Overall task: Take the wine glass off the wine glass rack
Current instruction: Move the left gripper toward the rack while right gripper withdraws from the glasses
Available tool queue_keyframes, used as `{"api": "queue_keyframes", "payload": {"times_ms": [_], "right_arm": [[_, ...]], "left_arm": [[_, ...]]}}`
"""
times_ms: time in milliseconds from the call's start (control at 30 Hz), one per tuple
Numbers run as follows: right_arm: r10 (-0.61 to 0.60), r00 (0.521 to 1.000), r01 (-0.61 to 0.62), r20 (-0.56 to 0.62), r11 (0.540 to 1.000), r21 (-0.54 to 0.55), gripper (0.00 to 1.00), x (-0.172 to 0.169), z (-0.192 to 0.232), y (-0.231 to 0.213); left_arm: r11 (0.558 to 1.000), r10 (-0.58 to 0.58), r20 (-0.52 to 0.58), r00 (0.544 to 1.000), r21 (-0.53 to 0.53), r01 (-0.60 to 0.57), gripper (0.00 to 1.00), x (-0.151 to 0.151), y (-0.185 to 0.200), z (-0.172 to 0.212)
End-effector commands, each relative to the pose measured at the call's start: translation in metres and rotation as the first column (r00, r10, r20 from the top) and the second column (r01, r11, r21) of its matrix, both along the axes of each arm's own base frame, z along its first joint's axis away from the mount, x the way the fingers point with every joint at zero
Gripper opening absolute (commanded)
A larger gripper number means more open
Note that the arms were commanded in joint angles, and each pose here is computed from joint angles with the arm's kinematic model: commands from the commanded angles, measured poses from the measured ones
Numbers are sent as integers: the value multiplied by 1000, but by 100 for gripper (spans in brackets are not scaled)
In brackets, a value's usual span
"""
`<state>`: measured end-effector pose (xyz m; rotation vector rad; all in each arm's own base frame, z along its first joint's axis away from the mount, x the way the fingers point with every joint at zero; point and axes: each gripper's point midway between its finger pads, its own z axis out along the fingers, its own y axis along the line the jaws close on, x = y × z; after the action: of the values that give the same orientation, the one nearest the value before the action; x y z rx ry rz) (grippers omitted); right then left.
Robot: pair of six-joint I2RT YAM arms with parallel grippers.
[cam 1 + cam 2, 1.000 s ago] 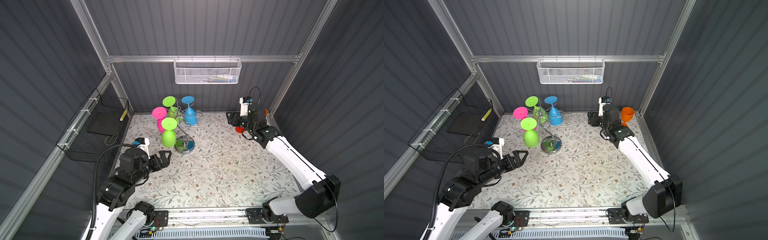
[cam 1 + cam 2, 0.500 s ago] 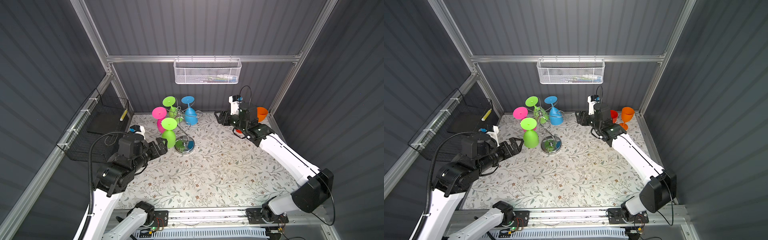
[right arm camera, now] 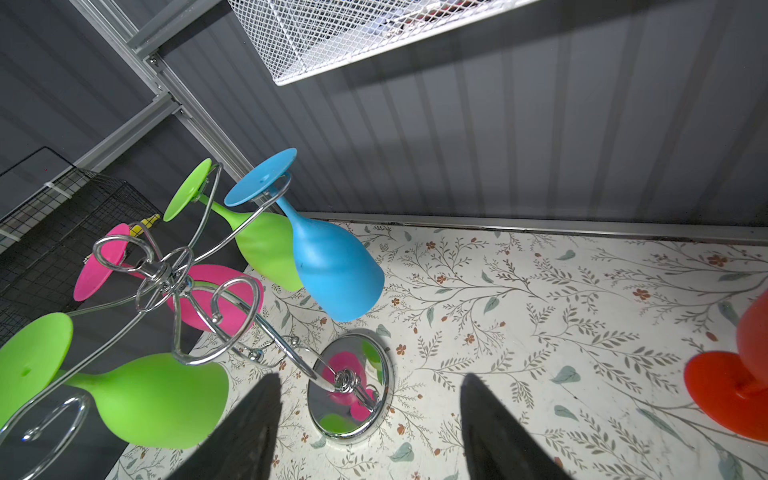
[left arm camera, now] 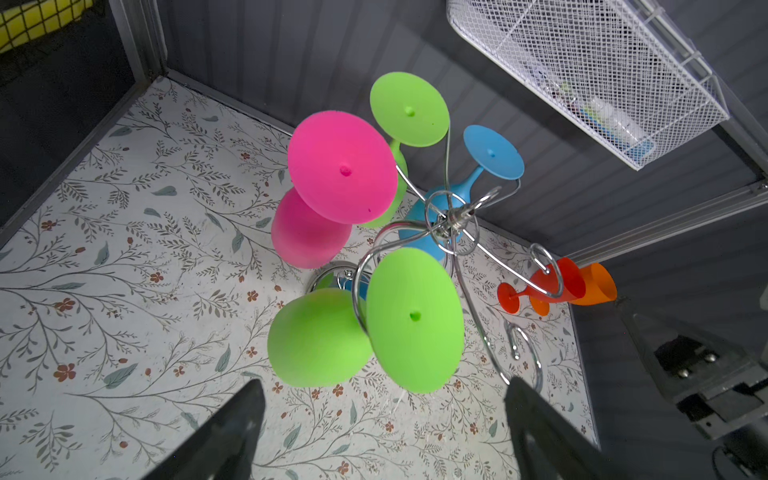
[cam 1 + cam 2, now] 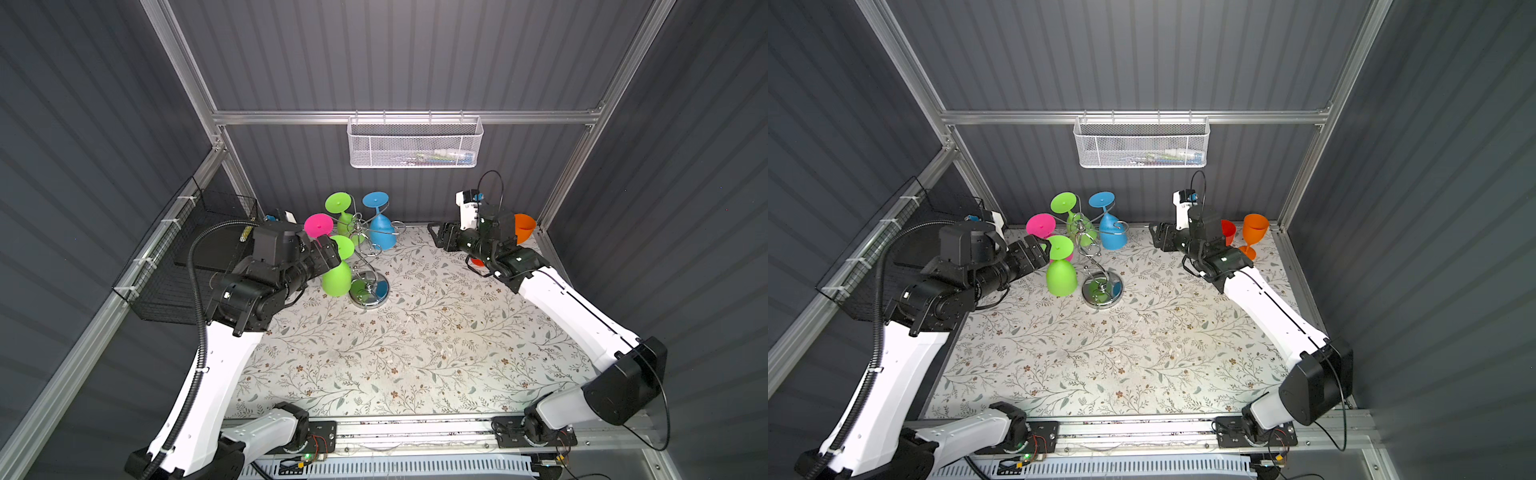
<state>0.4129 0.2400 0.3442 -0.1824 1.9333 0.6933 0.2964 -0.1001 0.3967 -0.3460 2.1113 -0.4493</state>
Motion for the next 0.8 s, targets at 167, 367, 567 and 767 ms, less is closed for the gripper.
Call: {"api": "queue_keyframes", "payload": {"times_ms": [167,367,567,767], "right_arm": [[7,1000,-7,17,1000,-6,68,2,6,2],[3,1000,-3,18,1000,-7,68,-1,7,2],[21,1000,-21,9,1000,-9,67,-1,7,10],[29,1000,-29,10,999,-18,67,-4,5,13]], "left_arm": [[999,45,17,999,18,-46,88,21,17,18],[997,18,-10,1000,-70,-19,87,29,22,12],[985,3,-17,1000,-170,-6,85,35,33,9],[955,-29,-35,999,-297,17,82,45,40,-2]]}}
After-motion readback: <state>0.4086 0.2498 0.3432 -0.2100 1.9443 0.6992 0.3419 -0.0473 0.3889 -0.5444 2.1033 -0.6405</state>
